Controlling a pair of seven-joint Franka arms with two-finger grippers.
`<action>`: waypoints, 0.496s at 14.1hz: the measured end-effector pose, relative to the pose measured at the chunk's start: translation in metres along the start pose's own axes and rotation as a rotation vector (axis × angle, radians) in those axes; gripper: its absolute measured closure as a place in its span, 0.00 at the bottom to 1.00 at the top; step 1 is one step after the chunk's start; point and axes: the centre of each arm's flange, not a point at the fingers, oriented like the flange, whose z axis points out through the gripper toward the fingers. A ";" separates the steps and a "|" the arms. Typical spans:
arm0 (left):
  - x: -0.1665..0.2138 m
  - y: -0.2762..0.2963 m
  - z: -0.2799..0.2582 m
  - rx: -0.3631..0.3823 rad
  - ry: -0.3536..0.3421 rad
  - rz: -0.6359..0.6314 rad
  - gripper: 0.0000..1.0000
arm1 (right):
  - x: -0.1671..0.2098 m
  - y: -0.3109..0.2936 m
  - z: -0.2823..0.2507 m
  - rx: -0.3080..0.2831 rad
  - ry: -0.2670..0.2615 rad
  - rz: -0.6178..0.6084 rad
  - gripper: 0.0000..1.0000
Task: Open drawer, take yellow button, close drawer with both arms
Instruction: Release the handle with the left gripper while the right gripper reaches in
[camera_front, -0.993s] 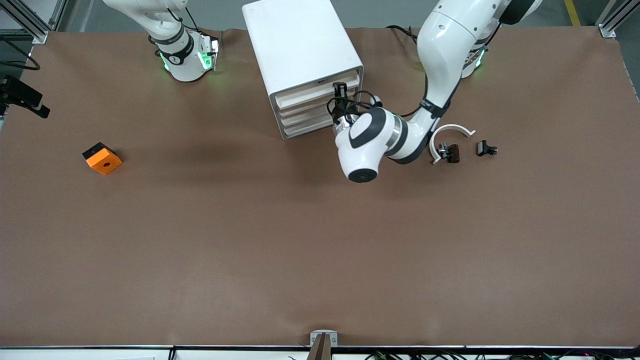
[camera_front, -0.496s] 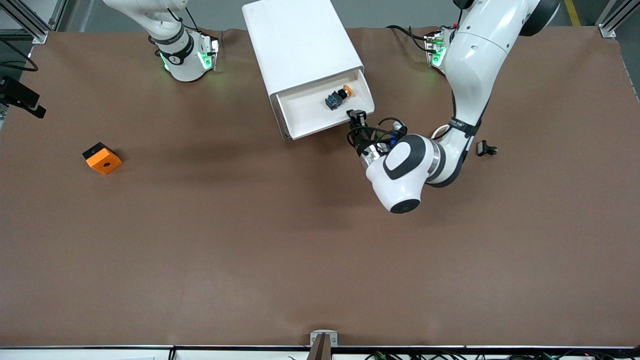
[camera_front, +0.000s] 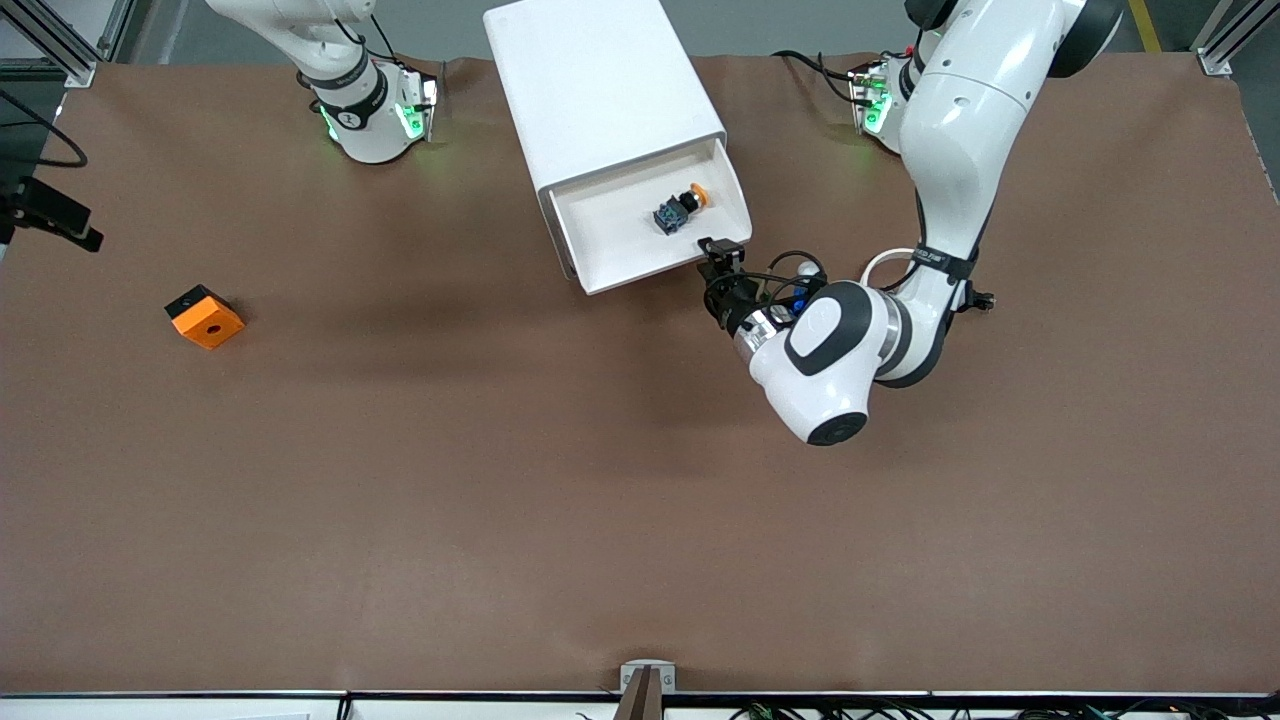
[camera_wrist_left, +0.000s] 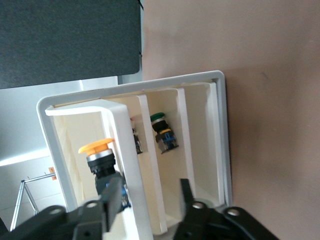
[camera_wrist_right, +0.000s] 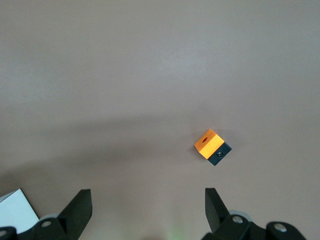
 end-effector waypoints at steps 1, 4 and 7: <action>0.002 -0.001 -0.011 -0.017 -0.014 0.004 0.29 | 0.008 0.000 0.012 -0.002 -0.021 0.000 0.00; 0.017 -0.003 -0.058 -0.126 -0.017 0.026 0.01 | 0.041 -0.001 0.061 -0.011 -0.094 -0.001 0.00; 0.038 -0.017 -0.102 -0.288 0.088 0.140 0.00 | 0.058 -0.001 0.081 -0.044 -0.131 0.002 0.00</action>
